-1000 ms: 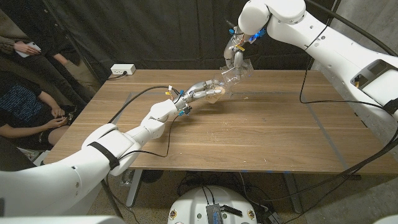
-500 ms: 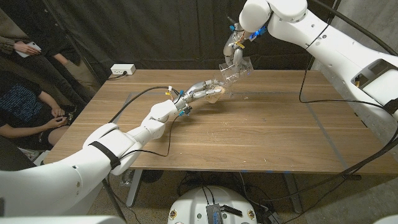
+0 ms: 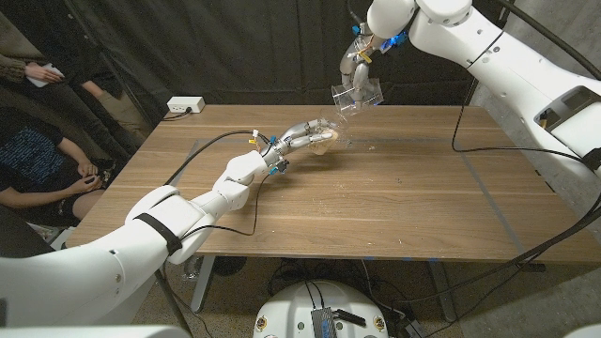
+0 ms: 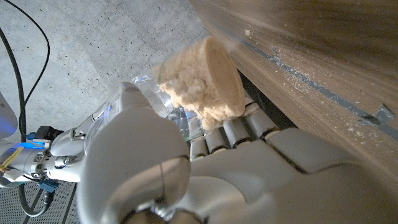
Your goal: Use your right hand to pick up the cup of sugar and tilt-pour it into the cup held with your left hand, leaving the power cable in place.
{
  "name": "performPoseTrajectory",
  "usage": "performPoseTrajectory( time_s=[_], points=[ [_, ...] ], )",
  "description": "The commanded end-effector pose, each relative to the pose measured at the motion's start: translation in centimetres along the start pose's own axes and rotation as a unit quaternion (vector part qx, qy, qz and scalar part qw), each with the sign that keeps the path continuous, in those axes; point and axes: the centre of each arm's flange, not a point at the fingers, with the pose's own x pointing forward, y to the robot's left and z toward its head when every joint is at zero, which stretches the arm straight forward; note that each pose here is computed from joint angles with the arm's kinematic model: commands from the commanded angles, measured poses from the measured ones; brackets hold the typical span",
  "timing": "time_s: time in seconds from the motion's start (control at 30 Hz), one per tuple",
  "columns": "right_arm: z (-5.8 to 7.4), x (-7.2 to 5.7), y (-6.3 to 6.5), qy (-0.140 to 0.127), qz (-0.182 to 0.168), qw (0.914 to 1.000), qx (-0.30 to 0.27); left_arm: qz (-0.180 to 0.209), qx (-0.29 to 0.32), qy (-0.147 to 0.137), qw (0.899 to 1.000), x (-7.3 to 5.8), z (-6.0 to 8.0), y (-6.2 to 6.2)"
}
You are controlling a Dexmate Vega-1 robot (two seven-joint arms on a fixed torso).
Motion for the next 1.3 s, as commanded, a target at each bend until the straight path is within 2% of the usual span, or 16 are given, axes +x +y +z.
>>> performPoseTrajectory(
  time_s=[0.03, 0.37, 0.73, 1.3],
  points=[
    [-1.1, -0.6, 0.2, 0.002, -0.016, 0.9987, 0.049, 0.007, -0.014, -0.007, 1.0, -0.3, 0.0, 0.2],
    [-1.9, -0.7, 0.8, 0.006, -0.028, 0.9957, 0.088, 0.021, -0.027, -0.019, 0.999, -0.8, 0.1, 0.5],
    [-3.3, -1.0, 2.1, 0.013, -0.065, 0.9849, 0.16, 0.036, -0.033, -0.037, 0.998, -1.5, 0.5, 1.1],
    [-5.2, -2.0, 4.4, 0.039, -0.087, 0.9689, 0.228, 0.06, -0.038, -0.047, 0.996, -2.4, 1.0, 2.0]
  ],
)
